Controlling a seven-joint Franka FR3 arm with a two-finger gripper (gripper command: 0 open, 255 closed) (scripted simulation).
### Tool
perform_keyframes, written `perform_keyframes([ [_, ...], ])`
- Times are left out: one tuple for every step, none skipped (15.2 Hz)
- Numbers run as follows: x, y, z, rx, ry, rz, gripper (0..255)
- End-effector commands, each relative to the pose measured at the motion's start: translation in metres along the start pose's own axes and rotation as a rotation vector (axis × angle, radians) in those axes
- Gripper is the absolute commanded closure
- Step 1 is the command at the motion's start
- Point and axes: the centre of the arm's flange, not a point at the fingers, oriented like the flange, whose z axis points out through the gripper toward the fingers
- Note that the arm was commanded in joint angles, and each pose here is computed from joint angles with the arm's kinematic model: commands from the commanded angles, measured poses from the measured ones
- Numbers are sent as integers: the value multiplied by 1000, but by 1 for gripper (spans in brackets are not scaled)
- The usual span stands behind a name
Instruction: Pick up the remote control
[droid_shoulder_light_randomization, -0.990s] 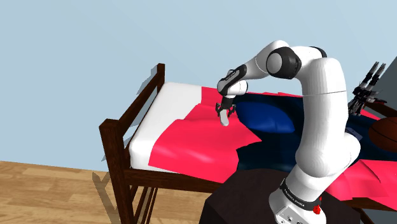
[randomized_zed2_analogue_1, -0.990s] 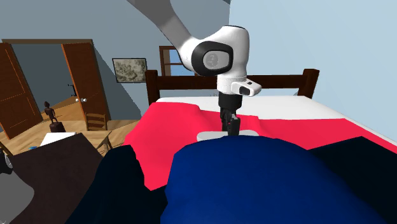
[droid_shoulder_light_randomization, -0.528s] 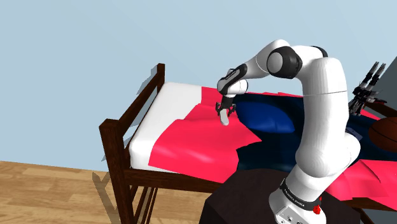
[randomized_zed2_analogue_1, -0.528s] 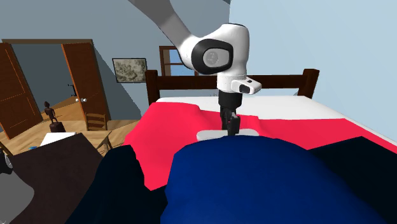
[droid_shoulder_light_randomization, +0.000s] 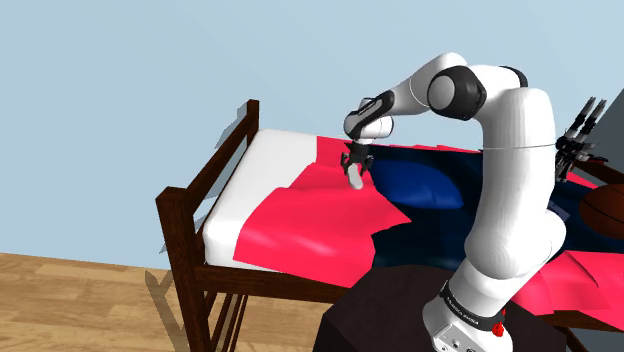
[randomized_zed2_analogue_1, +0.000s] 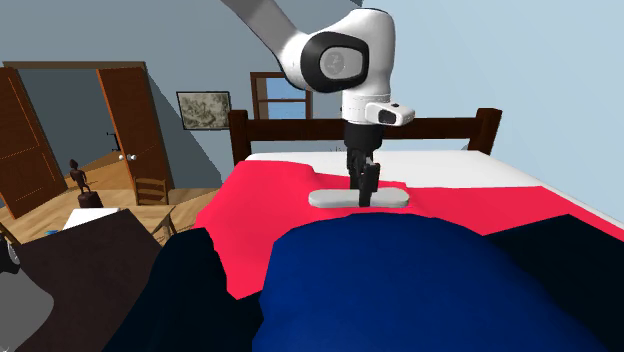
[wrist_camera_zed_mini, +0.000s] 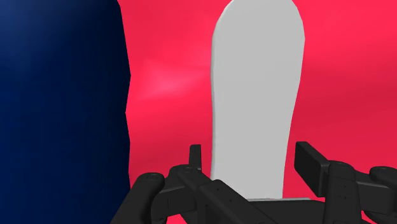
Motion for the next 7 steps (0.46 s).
perform_keyframes([
  [0, 0, -11, 0, 0, 0, 255],
  [0, 0, -17, 0, 0, 0, 255],
  [0, 0, -22, 0, 0, 0, 255],
  [0, 0, -27, 0, 0, 0, 255],
  [0, 1, -32, 0, 0, 0, 255],
  [0, 1, -33, 0, 0, 0, 255],
  [0, 1, -33, 0, 0, 0, 255],
])
